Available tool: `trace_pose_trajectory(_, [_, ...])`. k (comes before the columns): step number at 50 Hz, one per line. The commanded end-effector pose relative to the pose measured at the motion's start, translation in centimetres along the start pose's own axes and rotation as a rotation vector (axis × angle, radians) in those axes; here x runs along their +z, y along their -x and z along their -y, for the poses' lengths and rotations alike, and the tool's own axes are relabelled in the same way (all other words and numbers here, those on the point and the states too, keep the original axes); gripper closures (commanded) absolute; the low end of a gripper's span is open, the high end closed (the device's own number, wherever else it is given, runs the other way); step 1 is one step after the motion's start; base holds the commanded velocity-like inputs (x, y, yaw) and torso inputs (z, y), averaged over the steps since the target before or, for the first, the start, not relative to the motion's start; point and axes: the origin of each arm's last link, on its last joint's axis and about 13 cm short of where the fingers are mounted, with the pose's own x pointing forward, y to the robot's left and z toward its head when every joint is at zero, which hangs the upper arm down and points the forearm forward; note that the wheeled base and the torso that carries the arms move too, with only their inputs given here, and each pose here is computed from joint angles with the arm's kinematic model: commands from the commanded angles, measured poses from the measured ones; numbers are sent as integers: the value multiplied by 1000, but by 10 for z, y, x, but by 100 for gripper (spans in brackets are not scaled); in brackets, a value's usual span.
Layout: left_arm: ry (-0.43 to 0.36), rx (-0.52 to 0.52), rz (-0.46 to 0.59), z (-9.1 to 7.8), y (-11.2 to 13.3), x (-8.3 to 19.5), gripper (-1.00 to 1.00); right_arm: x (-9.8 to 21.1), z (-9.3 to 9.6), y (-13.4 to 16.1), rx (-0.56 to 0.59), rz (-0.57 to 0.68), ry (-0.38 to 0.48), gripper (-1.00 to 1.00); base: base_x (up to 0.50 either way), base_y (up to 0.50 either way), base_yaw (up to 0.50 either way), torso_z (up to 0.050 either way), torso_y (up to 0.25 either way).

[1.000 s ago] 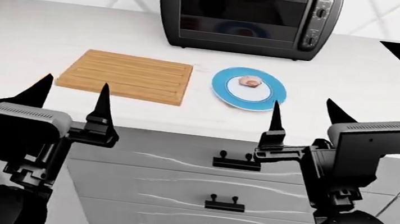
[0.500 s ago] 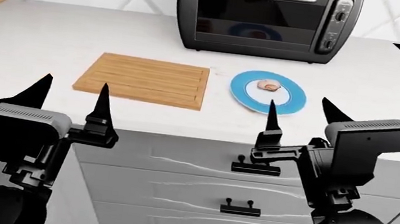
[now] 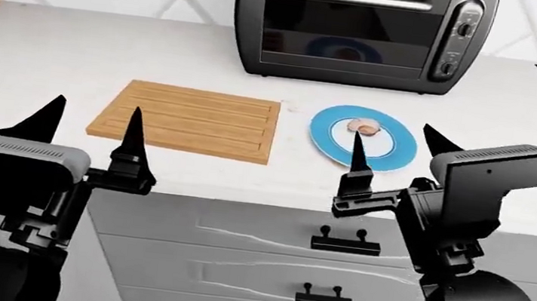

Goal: Pick the scallop from the plate and place it on the cutting board. Then pick the condiment bottle from the cabinet and place it next to the cutting board.

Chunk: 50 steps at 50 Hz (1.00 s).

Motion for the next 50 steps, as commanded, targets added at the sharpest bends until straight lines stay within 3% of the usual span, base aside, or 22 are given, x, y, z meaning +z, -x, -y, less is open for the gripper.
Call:
trace_pose_trajectory(1, [-4, 8, 14, -2, -3, 3, -100, 20, 10, 1, 41, -57, 54, -100, 133, 0, 0, 0, 0])
trace_pose_trajectory(10, [-20, 22, 37, -5, -6, 9, -100, 47, 27, 10, 87, -173, 74, -100, 127, 0, 0, 0, 0])
trace_pose_trajectory(28, [5, 99, 229, -17, -4, 46, -100, 43, 31, 18, 87, -246, 85, -100, 127, 0, 0, 0, 0])
trace_pose_trajectory(50, [1, 91, 225, -16, -5, 42, -100, 38, 32, 21, 80, -261, 75, -100, 151, 0, 0, 0, 0])
